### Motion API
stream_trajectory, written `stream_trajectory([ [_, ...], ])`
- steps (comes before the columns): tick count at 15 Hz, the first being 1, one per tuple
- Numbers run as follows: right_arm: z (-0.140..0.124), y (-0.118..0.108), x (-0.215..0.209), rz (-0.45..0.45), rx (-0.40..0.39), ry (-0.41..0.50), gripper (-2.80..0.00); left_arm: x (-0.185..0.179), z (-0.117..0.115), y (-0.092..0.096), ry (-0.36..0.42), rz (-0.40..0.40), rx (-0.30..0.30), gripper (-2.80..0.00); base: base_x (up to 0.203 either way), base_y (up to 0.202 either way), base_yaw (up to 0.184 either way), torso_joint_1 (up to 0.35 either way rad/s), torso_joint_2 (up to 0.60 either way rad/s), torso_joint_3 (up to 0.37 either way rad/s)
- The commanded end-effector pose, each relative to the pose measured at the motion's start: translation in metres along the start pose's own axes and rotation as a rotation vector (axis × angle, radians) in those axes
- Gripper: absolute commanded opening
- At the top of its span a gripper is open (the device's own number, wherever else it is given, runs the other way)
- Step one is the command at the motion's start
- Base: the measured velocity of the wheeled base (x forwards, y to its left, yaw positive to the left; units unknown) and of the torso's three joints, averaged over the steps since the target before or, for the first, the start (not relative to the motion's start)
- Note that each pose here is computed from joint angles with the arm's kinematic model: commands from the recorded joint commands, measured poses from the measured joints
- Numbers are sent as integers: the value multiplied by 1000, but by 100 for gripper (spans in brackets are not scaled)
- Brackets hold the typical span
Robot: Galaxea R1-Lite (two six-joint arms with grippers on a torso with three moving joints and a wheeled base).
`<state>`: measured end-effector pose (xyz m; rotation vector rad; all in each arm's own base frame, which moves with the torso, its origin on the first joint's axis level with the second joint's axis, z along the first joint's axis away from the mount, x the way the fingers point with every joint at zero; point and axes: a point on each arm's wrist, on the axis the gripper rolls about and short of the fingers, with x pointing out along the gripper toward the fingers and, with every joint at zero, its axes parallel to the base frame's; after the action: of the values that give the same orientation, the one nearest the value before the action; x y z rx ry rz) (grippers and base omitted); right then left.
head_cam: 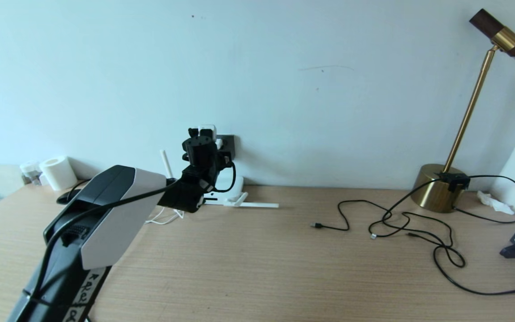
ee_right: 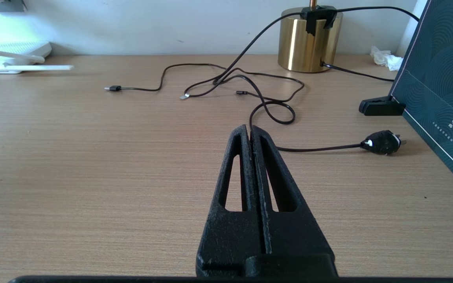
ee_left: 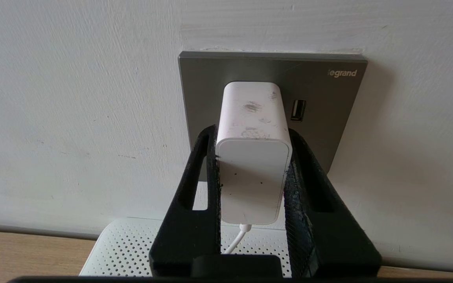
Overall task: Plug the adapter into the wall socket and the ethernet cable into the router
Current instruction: Plug plug into socket
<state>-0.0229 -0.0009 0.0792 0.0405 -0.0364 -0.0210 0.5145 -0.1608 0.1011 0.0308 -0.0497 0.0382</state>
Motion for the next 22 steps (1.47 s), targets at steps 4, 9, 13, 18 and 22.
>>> stream_trajectory([
  [4,-3,0,1,0,0,10,-280,-3,-2,1,12,4,5,-280,0,0,0,0,0,0],
  [9,-3,0,1,0,0,10,-280,-3,-2,0,12,3,5,-280,0,0,0,0,0,0],
  [13,-3,0,1,0,0,10,-280,-4,-2,0,12,1,5,-280,0,0,0,0,0,0],
  [18,-3,0,1,0,0,10,-280,-5,-2,-2,19,-4,7,-280,0,0,0,0,0,0],
  [22,-3,0,1,0,0,10,-280,-10,-1,-3,30,-8,10,-280,0,0,0,0,0,0],
])
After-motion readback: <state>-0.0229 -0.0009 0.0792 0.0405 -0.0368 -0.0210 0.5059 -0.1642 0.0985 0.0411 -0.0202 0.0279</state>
